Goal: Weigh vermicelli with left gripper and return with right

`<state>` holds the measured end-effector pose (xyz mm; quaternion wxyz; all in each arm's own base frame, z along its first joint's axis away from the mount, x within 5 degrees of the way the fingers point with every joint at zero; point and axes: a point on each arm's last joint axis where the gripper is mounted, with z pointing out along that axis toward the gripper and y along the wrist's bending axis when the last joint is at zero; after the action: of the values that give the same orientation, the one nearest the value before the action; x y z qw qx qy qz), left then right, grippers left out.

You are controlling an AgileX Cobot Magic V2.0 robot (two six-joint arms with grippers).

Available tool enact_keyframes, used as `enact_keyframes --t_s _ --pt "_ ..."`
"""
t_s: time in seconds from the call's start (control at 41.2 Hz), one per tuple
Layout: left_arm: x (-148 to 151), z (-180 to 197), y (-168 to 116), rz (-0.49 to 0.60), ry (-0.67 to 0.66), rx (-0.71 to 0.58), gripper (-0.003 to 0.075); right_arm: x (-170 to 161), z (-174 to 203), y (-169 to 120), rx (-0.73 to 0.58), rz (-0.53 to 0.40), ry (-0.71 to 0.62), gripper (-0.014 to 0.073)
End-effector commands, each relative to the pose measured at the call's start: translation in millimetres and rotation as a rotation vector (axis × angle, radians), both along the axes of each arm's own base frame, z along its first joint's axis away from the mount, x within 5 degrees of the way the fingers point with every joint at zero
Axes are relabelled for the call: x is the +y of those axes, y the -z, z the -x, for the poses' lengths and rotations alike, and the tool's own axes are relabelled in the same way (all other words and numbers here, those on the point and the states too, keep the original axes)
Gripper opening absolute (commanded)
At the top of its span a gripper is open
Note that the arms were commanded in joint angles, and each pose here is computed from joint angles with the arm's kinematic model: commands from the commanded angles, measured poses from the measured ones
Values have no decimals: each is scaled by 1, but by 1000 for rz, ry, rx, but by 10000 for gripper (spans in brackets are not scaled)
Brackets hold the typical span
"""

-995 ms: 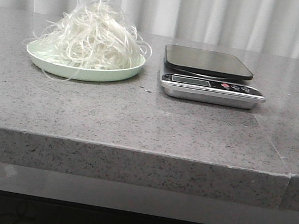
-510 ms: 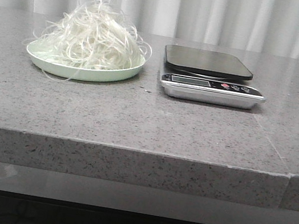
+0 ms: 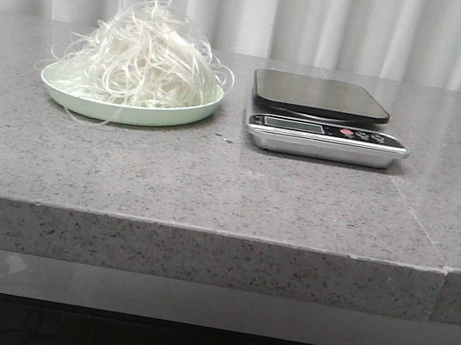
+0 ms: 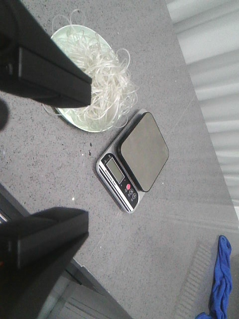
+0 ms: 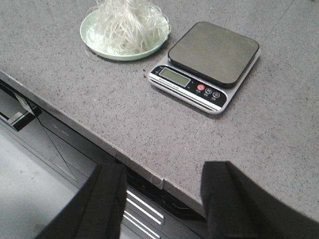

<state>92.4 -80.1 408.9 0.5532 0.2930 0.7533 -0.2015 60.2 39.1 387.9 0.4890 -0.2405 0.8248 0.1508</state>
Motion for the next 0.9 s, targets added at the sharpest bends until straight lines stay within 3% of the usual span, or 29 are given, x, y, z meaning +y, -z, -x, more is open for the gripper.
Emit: enact_keyframes --t_s 0.0,0.218,0.364,0.874 --pt "0 1 -15 72 2 -76 419 0 -2 -11 -72 -36 11 378" --pt "0 1 -15 72 2 -76 247 0 -2 -13 -92 -50 10 163" --pt "0 1 -15 72 2 -76 141 0 -2 -13 -92 -50 10 160" --pt "0 1 -15 72 2 -76 142 0 -2 -12 -89 -48 10 160"
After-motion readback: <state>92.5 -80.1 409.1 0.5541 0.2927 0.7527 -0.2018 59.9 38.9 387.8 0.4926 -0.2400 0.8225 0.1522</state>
